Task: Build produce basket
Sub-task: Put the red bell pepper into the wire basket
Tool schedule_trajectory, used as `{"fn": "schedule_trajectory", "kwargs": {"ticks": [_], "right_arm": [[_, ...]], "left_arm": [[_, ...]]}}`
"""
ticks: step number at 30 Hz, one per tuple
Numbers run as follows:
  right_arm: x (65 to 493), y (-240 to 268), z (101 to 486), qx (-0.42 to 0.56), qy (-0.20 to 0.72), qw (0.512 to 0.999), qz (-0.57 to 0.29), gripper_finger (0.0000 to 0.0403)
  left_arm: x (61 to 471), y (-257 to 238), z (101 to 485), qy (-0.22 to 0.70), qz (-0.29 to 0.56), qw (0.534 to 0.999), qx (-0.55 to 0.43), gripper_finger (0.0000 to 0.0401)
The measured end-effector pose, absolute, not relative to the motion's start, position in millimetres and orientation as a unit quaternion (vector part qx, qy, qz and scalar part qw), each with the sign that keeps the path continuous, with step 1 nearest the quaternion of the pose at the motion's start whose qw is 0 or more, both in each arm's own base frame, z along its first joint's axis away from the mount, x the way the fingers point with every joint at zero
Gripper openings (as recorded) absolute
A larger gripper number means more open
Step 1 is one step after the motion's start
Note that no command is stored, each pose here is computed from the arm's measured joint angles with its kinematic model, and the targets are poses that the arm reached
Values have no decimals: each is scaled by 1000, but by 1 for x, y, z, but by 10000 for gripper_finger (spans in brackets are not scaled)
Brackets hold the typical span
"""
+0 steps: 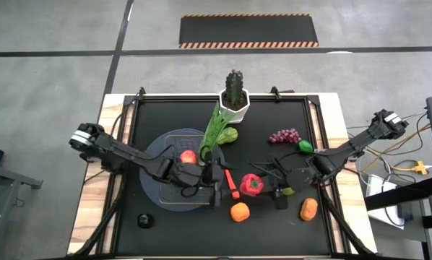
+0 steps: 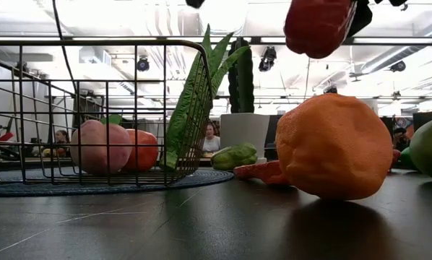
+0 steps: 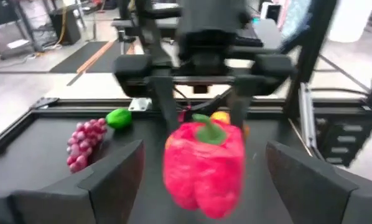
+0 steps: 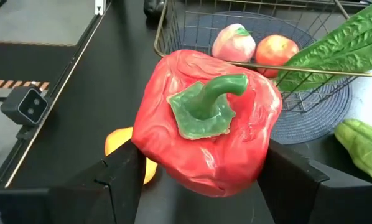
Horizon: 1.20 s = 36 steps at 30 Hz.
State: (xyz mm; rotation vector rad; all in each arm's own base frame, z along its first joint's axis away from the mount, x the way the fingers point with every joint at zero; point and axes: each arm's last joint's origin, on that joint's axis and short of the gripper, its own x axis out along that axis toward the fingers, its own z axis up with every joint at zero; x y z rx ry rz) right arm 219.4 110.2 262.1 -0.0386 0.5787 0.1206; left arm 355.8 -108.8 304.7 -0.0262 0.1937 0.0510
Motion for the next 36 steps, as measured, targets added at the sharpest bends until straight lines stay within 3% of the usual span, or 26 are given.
{"fn": "schedule_trajectory", "kwargs": {"ticks": [3,7,15,28,36], "right_arm": [[219,110,262,-21,285,956,60,248],[220,110,262,-27,285,956,61,248],[221,110,261,-28,287,955,64,248],[221,110,262,-26,286,956,69,248],[221,110,262,-27,285,956,68,253]], "left_arm": [[361,-103,298,104,22,994,-14,341],[375,-98,285,92,-45,994,-27,356],[400,-86,260,74,-53,995,-35,356],[405,-84,250,71,-87,993,-24,356],[405,-85,250,72,-89,993,-14,298]]}}
